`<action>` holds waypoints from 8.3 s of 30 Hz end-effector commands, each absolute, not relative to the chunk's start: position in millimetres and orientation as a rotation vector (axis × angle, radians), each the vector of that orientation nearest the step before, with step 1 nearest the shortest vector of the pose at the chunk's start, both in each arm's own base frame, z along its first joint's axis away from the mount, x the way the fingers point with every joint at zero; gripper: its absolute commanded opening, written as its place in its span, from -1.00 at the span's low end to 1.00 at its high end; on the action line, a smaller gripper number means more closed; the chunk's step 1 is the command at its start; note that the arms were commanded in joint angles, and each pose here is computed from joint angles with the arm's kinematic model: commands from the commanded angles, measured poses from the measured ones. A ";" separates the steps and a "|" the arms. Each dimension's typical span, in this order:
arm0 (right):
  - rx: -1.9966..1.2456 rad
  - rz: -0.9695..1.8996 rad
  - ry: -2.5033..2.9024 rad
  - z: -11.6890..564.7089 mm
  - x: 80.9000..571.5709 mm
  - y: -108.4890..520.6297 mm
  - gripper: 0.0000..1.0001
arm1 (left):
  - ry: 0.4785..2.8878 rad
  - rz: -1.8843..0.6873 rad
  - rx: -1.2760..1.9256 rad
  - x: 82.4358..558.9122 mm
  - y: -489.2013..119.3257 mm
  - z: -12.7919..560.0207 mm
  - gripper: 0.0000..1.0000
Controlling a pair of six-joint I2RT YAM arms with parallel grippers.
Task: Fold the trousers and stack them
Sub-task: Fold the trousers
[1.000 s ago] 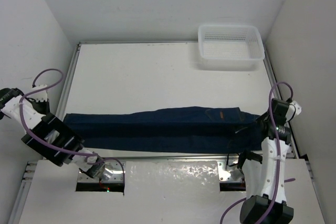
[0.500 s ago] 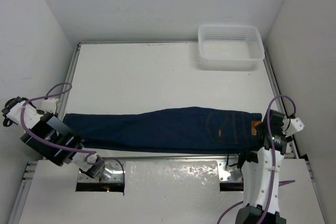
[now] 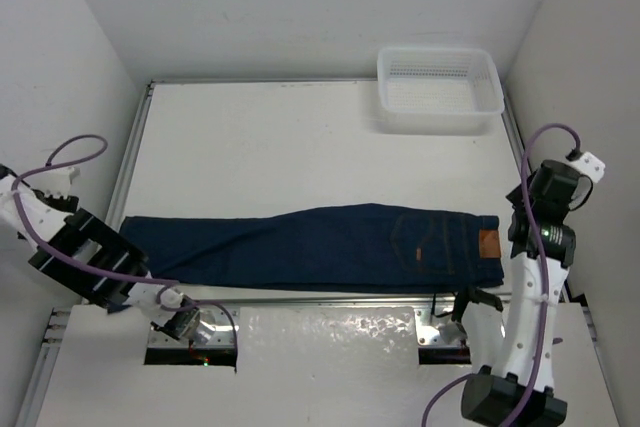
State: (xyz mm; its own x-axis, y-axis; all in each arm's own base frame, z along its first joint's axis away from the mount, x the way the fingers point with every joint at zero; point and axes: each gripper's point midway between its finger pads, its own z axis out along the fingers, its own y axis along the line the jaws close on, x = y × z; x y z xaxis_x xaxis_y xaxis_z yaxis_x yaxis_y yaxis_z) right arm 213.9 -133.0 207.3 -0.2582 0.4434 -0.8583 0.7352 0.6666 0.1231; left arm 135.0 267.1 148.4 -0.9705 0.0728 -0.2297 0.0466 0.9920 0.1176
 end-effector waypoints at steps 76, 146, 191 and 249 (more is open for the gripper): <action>0.286 -0.194 2.725 22.4 344.4 -3.6 -0.56 | 2.789 -0.125 -0.233 319.1 212.3 26.2 -0.94; 1.275 0.033 2.431 5.8 254.8 -91.7 0.57 | 2.931 -0.312 -0.462 264.7 160.8 -28.8 0.15; 0.815 -0.045 2.420 62.1 300.6 -82.9 0.52 | 2.073 -0.755 0.556 388.5 -49.9 275.6 -1.00; 0.448 0.188 2.404 91.3 334.9 -13.4 0.58 | 2.263 -0.780 0.856 375.0 -250.7 179.9 0.94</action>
State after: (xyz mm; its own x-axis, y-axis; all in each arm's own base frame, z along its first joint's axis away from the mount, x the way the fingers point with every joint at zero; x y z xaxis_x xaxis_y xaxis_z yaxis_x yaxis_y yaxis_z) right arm 315.2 -20.1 63.3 -0.7490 0.4062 -0.5234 0.3332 0.9138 0.2322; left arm 323.1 -339.8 162.0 -0.5166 0.5095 -0.6881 0.8543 0.3610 -0.3740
